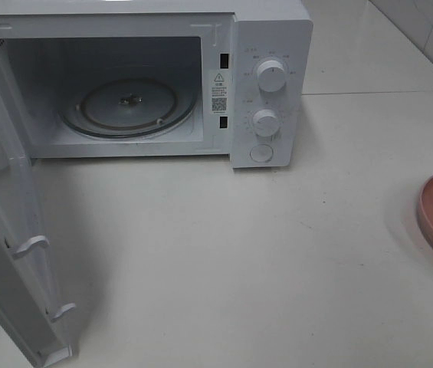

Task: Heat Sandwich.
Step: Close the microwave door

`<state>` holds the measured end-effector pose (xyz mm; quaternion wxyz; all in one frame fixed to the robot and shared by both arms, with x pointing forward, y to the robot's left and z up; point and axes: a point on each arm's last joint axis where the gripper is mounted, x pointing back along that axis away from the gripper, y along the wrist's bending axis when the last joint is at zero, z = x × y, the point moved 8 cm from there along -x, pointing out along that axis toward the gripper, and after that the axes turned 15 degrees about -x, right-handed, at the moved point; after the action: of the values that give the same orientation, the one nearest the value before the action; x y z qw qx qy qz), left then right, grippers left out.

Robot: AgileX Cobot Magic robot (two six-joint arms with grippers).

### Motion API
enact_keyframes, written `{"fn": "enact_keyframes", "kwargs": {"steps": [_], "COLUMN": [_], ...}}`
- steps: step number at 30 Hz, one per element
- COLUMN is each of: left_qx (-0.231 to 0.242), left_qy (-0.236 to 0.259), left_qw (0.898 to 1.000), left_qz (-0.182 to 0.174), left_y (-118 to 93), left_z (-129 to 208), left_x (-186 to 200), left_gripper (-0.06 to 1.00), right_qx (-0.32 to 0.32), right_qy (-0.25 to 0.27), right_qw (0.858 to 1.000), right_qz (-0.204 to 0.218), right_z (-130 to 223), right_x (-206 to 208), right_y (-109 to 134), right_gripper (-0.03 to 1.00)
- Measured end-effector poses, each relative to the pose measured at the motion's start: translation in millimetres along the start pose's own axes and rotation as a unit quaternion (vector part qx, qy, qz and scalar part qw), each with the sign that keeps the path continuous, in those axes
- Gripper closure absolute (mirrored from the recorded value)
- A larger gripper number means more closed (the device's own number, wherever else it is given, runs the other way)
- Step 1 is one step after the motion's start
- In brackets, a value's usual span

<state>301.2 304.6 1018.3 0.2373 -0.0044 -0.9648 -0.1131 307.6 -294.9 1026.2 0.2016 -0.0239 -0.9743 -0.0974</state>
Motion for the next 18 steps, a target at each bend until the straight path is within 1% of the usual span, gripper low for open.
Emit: {"fn": "enact_keyframes", "kwargs": {"steps": [18], "left_qx": [0.000], "left_qy": [0.000], "left_qw": [1.000], "left_qz": [0.000], "left_y": [0.0], "left_z": [0.0], "left_x": [0.0], "left_gripper": [0.17], "right_qx": [0.000], "right_qy": [0.000], "right_qw": [1.000], "right_qz": [0.000], "right_z": [0.0], "right_x": [0.0], "right_y": [0.0], "right_gripper": [0.26]}}
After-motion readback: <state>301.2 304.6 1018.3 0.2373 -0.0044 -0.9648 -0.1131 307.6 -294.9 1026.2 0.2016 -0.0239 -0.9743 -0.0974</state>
